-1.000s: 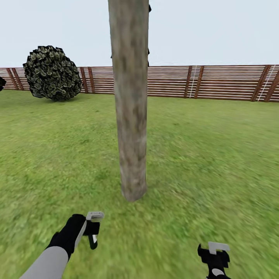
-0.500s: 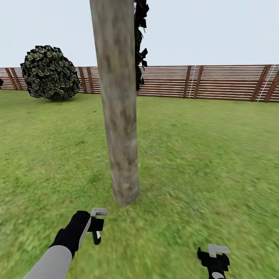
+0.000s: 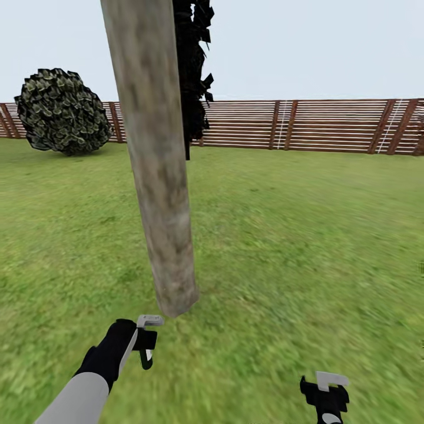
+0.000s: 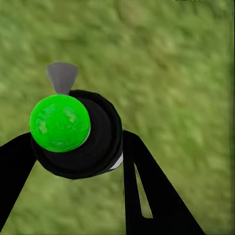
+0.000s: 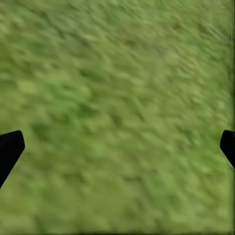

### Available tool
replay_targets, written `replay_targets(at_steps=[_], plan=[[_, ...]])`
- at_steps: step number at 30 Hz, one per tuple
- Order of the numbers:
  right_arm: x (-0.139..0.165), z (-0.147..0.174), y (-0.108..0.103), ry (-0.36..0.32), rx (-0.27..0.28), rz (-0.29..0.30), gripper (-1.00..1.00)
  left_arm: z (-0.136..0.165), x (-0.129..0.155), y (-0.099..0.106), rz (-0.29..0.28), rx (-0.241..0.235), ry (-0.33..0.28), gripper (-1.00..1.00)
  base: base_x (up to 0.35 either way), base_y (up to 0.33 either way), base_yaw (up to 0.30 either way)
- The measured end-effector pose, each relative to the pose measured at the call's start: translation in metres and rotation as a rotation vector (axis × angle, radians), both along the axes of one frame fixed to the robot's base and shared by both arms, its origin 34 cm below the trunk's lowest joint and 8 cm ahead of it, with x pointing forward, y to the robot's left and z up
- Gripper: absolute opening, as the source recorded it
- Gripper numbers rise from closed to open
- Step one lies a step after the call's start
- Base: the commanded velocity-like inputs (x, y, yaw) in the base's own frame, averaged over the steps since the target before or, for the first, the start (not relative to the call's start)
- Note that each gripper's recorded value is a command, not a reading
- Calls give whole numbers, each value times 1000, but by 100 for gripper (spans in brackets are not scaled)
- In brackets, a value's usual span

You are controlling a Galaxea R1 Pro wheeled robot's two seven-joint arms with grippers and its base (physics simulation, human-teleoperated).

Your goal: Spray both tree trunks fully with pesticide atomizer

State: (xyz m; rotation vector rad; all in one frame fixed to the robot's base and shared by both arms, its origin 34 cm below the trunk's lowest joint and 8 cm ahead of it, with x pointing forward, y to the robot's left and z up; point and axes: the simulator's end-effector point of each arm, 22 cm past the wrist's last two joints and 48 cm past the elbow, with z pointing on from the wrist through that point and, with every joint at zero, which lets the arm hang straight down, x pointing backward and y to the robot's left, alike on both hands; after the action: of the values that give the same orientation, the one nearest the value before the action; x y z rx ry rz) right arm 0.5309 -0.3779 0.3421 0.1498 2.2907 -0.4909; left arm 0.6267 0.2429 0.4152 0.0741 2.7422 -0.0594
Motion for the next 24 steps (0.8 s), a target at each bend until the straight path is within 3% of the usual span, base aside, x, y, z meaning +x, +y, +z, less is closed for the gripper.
replay_targets(at_steps=[8, 11, 14, 16, 18, 19, 20, 21, 23, 24], plan=[[0, 0, 0, -1, -1, 1, 100, 3, 2, 0, 1, -1, -7, -100, 0, -100, -79], [0, 1, -4, -1, -6, 1, 100, 27, 20, 2, 15, -5, -63, -100, 0, -6, 0], [0, 1, -4, -1, -6, 2, 100, 31, 22, -10, 26, -47, -44, -100, 0, -1, 0], [0, 1, -4, -1, -6, 2, 100, 40, 22, -17, 41, -79, 4, -100, 0, 0, 0], [0, 1, -4, -1, -6, 2, 100, 50, 27, -8, 52, -72, 33, -100, 0, 0, 0], [0, 1, -4, -1, -6, 2, 100, 55, 29, 20, 82, -56, 50, -100, 0, 0, 0], [0, 1, -4, -1, -6, 3, 100, 54, 27, 40, 81, 1, 57, -100, 0, 0, 0], [0, 1, -4, -1, -6, 3, 100, 54, 28, 31, 81, -31, 58, -100, 0, 0, 0], [0, 1, -4, 0, -5, 3, 100, 56, 30, 9, 27, -28, 58, -100, 0, 0, 0], [0, 1, -3, 0, -5, 3, 100, 63, 35, -15, -23, -31, 57, -100, 0, 0, 0]])
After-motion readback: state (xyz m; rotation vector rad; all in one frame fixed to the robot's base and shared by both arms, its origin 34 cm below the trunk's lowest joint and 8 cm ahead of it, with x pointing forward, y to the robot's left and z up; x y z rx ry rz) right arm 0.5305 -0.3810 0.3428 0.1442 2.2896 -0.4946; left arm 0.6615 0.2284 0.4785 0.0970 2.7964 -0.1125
